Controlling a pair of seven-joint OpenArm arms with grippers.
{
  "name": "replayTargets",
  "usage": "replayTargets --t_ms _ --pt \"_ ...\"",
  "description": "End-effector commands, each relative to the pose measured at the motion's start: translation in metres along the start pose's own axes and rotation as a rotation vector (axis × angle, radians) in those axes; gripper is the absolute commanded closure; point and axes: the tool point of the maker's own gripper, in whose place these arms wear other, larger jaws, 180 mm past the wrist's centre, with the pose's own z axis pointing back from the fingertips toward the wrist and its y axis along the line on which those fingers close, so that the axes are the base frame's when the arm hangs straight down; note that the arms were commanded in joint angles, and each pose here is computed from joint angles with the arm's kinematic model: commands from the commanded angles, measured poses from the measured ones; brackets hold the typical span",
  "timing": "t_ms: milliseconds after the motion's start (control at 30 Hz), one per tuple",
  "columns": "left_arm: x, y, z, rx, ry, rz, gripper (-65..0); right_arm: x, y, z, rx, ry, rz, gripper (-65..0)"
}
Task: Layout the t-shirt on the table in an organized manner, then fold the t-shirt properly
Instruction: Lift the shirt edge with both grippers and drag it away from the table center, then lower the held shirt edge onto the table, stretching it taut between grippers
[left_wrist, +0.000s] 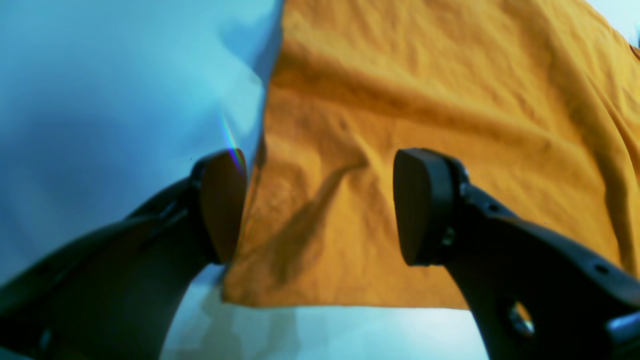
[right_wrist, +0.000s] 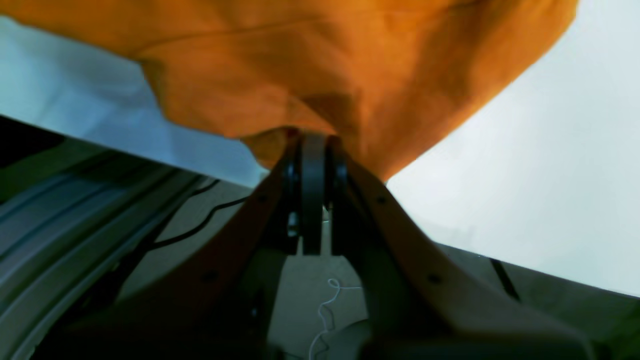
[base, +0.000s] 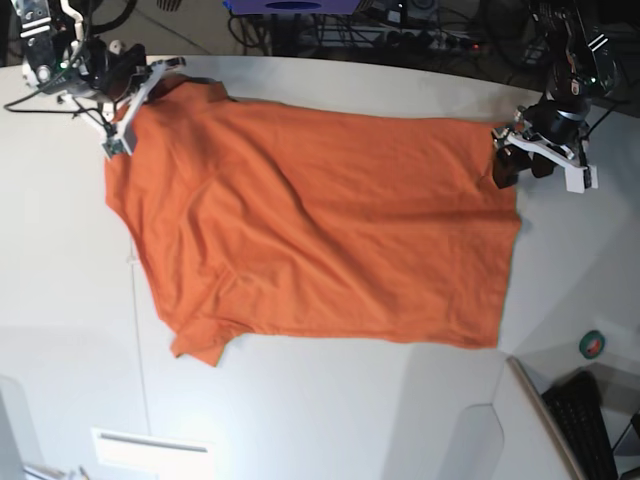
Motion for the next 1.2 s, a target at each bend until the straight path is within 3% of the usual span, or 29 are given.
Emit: replayTargets --t_ms 0,233,267,333,367,433,467,567,733,833,1000,1167 --pt "0.005 0.004 -0.001 0.001 -0.015 0.002 -43.9 0.005 -0.005 0.004 -0.01 -0.018 0.014 0.0" --pt "-0.019 0.017 -0.004 0.027 0.041 0.045 -43.6 0.013 0.005 0.025 -0.004 -0.065 0.047 0.0" --pt "-0.019 0.018 -0.004 0.029 0.041 0.044 -41.6 0.017 0.007 0.028 -0.003 -0.081 0.052 -3.2" --pt "-0.017 0.018 -0.003 0.028 0.036 0.041 -31.1 0.02 0.009 0.031 0.001 -0.093 0.053 -14.7" --pt "-0.016 0.018 -0.003 0.028 0.034 0.04 -22.9 0.021 0.01 0.031 0.001 -0.095 0.054 -16.1" --pt "-0.011 0.015 -0.003 0.024 0.024 0.033 -4.4 0.022 0.009 0.031 0.001 -0.102 0.05 -12.6" --pt "-0.007 0.013 -0.003 0.019 0.014 0.024 0.0 0.022 0.009 0.031 -0.001 -0.103 0.047 -9.6" --pt "0.002 0.008 -0.002 0.01 -0.005 0.008 0.0 0.024 -0.001 0.034 -0.023 -0.11 0.03 0.0" --pt "0.019 0.0 -0.018 -0.012 -0.041 0.03 0.0 0.063 -0.012 0.033 -0.046 -0.198 0.029 0.0" --pt "0.012 -0.016 -0.042 -0.042 0.007 0.02 0.0 0.085 -0.016 0.021 -0.04 -0.229 -0.009 0.0" --pt "-0.006 -0.02 -0.067 0.011 0.1 -0.047 0.0 0.095 -0.026 -0.013 -0.03 -0.174 -0.082 0.0" --pt "-0.006 -0.016 -0.083 0.017 0.126 -0.018 0.0 0.103 -0.04 -0.045 -0.027 -0.116 -0.15 0.0"
